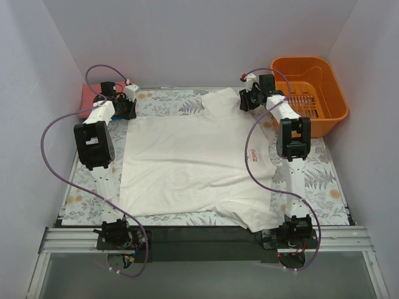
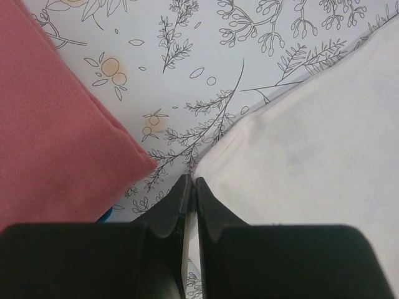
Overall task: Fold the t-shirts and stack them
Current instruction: Flatten the tshirt out, then fold the tshirt
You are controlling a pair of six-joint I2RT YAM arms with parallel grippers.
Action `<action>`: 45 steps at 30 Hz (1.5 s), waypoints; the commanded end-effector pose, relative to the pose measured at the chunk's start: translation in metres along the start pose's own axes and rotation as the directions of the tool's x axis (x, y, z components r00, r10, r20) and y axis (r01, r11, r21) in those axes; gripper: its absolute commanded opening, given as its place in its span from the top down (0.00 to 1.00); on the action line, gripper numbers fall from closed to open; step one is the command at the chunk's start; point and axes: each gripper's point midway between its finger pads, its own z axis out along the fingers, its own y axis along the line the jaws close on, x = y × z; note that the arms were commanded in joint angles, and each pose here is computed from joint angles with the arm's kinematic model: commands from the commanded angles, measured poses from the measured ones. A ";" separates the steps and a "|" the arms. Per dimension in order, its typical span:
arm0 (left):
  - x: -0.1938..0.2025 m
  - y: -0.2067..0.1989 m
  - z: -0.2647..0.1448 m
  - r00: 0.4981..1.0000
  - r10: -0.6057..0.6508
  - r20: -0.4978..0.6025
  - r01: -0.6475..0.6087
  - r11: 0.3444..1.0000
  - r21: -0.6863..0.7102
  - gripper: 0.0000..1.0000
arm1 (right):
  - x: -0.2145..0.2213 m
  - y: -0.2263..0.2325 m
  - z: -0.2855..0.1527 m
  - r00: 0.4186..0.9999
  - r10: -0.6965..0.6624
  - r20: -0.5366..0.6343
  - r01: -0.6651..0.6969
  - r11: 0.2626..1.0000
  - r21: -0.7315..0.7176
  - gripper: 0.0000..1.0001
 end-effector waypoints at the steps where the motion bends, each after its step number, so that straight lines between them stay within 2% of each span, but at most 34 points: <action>1: -0.034 0.003 -0.035 0.997 0.034 0.070 -0.031 0.999 -0.036 1.00 | -0.006 -0.001 -0.005 1.000 0.007 -0.008 -0.007 1.000 0.011 0.50; 4: -0.034 0.004 -0.035 0.997 0.036 0.066 -0.033 0.999 -0.040 1.00 | 0.013 0.001 0.000 0.998 -0.002 -0.058 0.003 1.000 0.004 0.51; 7: -0.033 0.004 -0.034 0.997 0.036 0.065 -0.033 0.999 -0.042 1.00 | 0.034 0.001 0.005 0.993 -0.009 -0.117 0.010 1.000 0.008 0.55; 10: -0.033 0.005 -0.034 0.997 0.034 0.063 -0.032 0.999 -0.044 1.00 | 0.043 0.003 0.007 0.989 -0.010 -0.144 0.012 1.000 0.009 0.66; 11: -0.033 0.005 -0.034 0.997 0.034 0.062 -0.031 0.999 -0.043 1.00 | 0.044 0.003 0.007 0.989 -0.011 -0.146 0.012 1.000 0.005 0.74; 13: -0.032 0.005 -0.034 0.997 0.037 0.061 -0.034 0.998 -0.045 1.00 | 0.041 0.005 0.006 0.990 -0.016 -0.139 0.016 1.000 -0.006 0.83; 15: -0.033 0.005 -0.034 0.998 0.035 0.061 -0.032 0.998 -0.045 1.00 | 0.031 0.007 0.003 0.993 -0.025 -0.116 0.023 1.000 -0.015 0.98; 20: -0.035 0.004 -0.035 0.997 0.012 0.071 -0.009 0.999 -0.043 1.00 | 0.000 0.007 -0.013 0.997 -0.065 -0.040 0.065 0.998 -0.021 0.99; 27: -0.056 0.008 -0.050 0.987 0.025 0.161 -0.017 0.999 -0.049 1.00 | -0.063 0.008 -0.058 0.988 -0.105 0.116 0.108 0.994 -0.013 0.99; 36: -0.072 0.002 -0.071 0.970 0.083 0.229 -0.079 0.997 -0.025 1.00 | -0.075 0.010 -0.088 0.984 -0.096 0.148 0.099 0.995 -0.017 0.99; 45: -0.062 -0.008 -0.093 0.955 0.151 0.257 -0.150 0.988 -0.022 1.00 | -0.072 0.026 -0.111 0.984 -0.095 0.149 0.104 0.993 -0.049 0.99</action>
